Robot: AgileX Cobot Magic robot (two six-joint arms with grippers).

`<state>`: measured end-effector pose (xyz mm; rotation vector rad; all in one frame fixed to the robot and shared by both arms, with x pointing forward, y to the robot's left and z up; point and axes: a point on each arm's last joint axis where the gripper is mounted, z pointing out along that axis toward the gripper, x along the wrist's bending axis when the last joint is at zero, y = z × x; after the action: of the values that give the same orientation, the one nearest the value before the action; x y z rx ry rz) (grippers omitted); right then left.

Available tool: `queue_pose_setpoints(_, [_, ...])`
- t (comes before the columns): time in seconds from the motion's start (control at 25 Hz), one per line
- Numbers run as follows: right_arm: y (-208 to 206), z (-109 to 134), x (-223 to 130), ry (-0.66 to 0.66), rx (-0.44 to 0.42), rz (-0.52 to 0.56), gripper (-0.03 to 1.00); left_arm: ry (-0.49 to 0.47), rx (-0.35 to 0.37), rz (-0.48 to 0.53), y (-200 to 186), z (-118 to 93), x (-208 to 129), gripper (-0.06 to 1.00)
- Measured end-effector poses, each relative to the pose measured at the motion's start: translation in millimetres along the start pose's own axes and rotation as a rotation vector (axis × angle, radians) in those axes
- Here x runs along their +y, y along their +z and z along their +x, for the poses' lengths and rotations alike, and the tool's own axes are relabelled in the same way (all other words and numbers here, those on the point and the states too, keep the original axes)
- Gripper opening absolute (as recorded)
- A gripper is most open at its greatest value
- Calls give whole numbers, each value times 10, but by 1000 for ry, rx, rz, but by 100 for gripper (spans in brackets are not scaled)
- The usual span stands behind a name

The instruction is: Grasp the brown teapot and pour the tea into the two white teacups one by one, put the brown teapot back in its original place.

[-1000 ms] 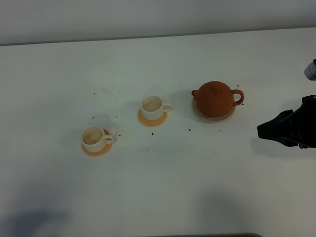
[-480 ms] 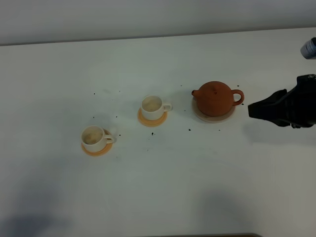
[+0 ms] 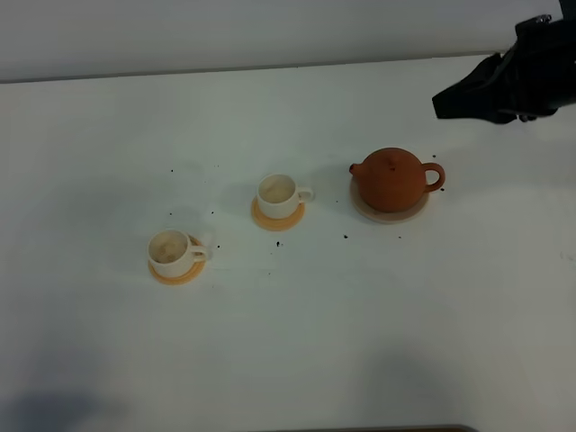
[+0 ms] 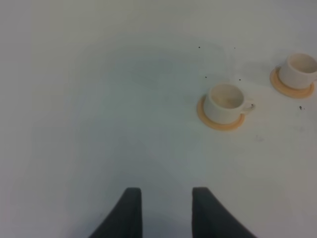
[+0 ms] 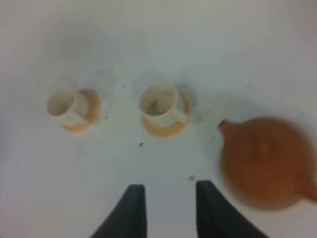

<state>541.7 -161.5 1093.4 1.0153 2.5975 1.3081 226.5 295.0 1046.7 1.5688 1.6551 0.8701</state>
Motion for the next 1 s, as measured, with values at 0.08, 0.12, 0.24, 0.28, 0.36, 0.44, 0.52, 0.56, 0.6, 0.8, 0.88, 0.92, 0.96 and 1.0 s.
queue_pose_setpoints(0.08, [38, -43, 114, -91, -18, 32, 24, 0, 0, 0, 0, 0, 0, 25])
queue_pose_setpoints(0.12, [90, -55, 146, -143, -27, 62, 24, 0, 0, 0, 0, 0, 0, 25])
queue_pose_setpoints(0.24, [323, -62, 182, -325, -51, 176, 24, 0, 0, 0, 0, 0, 0, 25])
queue_pose_setpoints(0.28, [422, -66, 179, -379, -56, 213, 24, 0, 0, 0, 0, 0, 0, 25])
queue_pose_setpoints(0.36, [638, -62, 132, -491, -63, 307, 24, 0, 0, 0, 0, 0, 0, 25])
queue_pose_setpoints(0.44, [879, -85, 25, -577, -58, 412, 24, 0, 0, 0, 0, 0, 0, 25])
queue_pose_setpoints(0.52, [1086, -126, -98, -647, -54, 513, 24, 0, 0, 0, 0, 0, 0, 25])
queue_pose_setpoints(0.56, [1182, -171, -167, -667, -52, 556, 24, 0, 0, 0, 0, 0, 0, 25])
queue_pose_setpoints(0.6, [1253, -211, -210, -680, -54, 579, 24, 0, 0, 0, 0, 0, 0, 25])
queue_pose_setpoints(0.8, [1470, -398, -139, -756, -92, 631, 24, 0, 0, 0, 0, 0, 0, 25])
queue_pose_setpoints(0.88, [1464, -423, -19, -817, -100, 623, 24, 0, 0, 0, 0, 0, 0, 25])
queue_pose_setpoints(0.92, [1454, -430, 31, -858, -95, 627, 24, 0, 0, 0, 0, 0, 0, 25])
queue_pose_setpoints(0.96, [1455, -439, 60, -914, -78, 639, 24, 0, 0, 0, 0, 0, 0, 25])
queue_pose_setpoints(1.0, [1462, -448, 61, -971, -49, 662, 24, 0, 0, 0, 0, 0, 0, 25])
